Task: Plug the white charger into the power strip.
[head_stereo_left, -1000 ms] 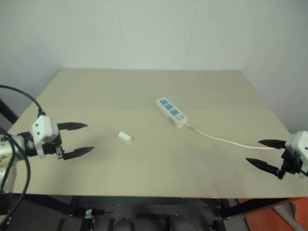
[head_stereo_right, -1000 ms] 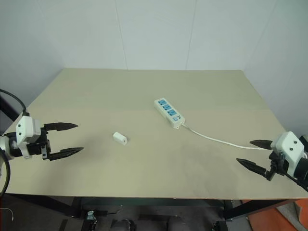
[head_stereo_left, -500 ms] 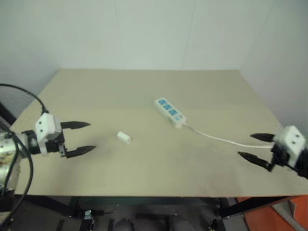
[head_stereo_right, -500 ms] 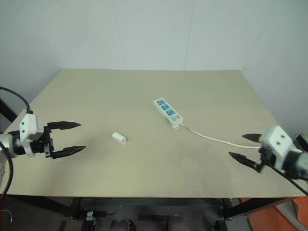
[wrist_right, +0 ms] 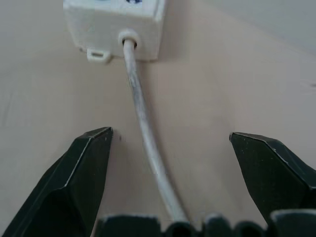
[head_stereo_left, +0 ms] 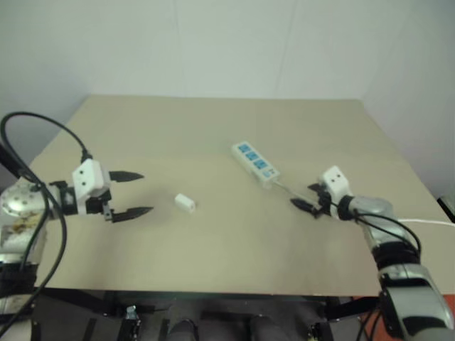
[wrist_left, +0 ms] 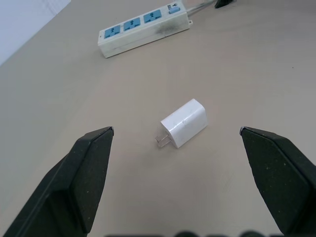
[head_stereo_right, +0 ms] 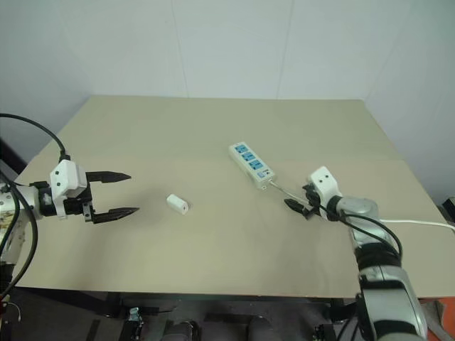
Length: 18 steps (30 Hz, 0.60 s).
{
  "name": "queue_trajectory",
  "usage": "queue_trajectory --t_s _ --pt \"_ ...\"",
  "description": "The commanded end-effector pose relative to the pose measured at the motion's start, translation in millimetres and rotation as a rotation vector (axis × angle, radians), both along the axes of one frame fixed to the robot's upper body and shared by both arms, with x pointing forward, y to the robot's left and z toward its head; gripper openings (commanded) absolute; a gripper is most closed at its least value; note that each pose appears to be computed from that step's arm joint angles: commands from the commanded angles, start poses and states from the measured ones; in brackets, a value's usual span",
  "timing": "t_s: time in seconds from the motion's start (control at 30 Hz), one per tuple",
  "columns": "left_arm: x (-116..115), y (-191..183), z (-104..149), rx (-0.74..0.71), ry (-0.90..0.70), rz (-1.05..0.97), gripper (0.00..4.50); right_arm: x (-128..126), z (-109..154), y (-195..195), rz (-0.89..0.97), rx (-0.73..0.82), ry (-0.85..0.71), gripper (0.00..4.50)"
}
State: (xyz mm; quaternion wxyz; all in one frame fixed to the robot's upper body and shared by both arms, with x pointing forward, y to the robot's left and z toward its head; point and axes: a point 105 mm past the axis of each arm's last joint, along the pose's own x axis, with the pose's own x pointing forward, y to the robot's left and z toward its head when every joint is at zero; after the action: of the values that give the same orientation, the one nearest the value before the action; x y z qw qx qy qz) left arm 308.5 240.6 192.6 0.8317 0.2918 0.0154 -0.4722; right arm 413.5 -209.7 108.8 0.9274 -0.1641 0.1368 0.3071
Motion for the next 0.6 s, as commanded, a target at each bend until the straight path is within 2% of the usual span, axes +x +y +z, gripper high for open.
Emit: queue_trajectory --t_s 0.03,0.37,0.4,0.53,0.6 --pt "-6 4 8 0.013 -0.042 0.011 4.50 2 -3 4 0.029 0.010 0.026 3.56" --pt "-10 2 4 -0.001 -0.051 0.022 4.50 3 0 19 0.093 0.000 0.002 0.18" --pt "-10 1 4 -0.004 -0.053 0.021 4.50 3 1 20 0.095 0.012 -0.002 0.01" --pt "-9 -5 14 -0.053 -0.086 -0.002 4.50 -7 14 25 0.146 0.022 -0.080 0.01" --pt "-8 -5 18 -0.054 -0.096 -0.008 4.50 -30 22 22 0.201 0.011 -0.137 0.01"
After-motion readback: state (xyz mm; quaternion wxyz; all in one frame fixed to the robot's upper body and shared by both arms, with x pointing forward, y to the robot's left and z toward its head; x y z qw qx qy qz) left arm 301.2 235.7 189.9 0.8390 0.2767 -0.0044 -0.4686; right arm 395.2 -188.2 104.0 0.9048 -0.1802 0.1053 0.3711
